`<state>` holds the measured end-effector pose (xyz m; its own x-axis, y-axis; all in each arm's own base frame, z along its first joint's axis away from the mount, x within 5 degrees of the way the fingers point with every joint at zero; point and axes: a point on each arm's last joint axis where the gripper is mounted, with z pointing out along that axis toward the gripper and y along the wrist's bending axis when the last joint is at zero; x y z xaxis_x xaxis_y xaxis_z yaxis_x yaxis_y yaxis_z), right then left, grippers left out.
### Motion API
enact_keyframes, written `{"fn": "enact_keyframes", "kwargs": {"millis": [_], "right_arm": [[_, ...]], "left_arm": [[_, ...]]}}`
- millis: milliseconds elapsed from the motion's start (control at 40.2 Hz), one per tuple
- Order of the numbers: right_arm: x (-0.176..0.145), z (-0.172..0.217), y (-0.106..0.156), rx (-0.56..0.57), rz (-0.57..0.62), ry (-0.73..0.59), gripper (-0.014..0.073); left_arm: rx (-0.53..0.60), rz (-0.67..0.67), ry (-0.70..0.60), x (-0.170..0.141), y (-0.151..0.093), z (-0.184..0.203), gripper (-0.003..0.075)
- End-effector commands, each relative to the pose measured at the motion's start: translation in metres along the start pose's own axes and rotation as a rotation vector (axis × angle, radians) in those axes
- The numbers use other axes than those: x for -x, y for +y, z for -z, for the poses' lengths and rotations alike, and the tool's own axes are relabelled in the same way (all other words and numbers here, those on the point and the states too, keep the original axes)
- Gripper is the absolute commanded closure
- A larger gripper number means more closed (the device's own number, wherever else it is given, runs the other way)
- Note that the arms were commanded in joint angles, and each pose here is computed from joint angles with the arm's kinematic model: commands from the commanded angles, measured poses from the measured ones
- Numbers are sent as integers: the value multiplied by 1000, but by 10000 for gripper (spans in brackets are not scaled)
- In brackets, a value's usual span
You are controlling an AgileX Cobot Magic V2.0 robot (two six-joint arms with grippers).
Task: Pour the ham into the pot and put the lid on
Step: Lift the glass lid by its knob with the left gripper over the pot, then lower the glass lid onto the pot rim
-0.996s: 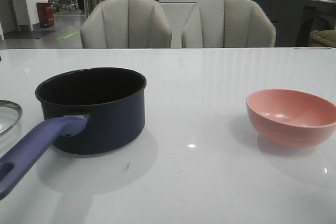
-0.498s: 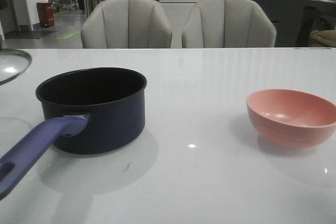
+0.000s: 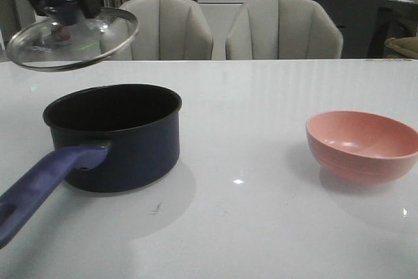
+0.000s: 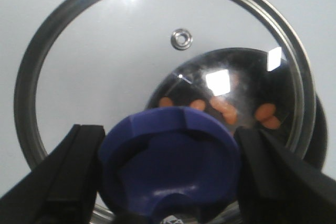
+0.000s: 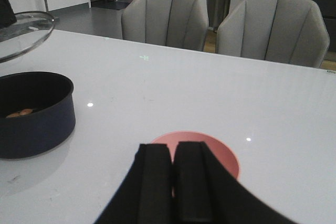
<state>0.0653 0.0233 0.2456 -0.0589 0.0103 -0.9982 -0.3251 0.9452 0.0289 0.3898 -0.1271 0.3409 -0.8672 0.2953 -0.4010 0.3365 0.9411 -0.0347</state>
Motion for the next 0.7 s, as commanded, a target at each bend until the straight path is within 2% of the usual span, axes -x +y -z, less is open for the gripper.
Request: {"fn": "enact_keyframes", "kwargs": {"millis": [0, 174, 324, 672], "right_arm": [[15, 1, -1, -15, 7, -95, 449], [15, 1, -1, -15, 7, -95, 449], [15, 1, -1, -15, 7, -95, 449], [15, 1, -1, -15, 7, -95, 449]], "left_arm": [[13, -78, -52, -3, -24, 29, 391], [51, -161, 7, -13, -43, 15, 391], [-22, -138, 31, -17, -50, 9, 391], [-34, -164, 71, -16, -51, -9, 391]]}}
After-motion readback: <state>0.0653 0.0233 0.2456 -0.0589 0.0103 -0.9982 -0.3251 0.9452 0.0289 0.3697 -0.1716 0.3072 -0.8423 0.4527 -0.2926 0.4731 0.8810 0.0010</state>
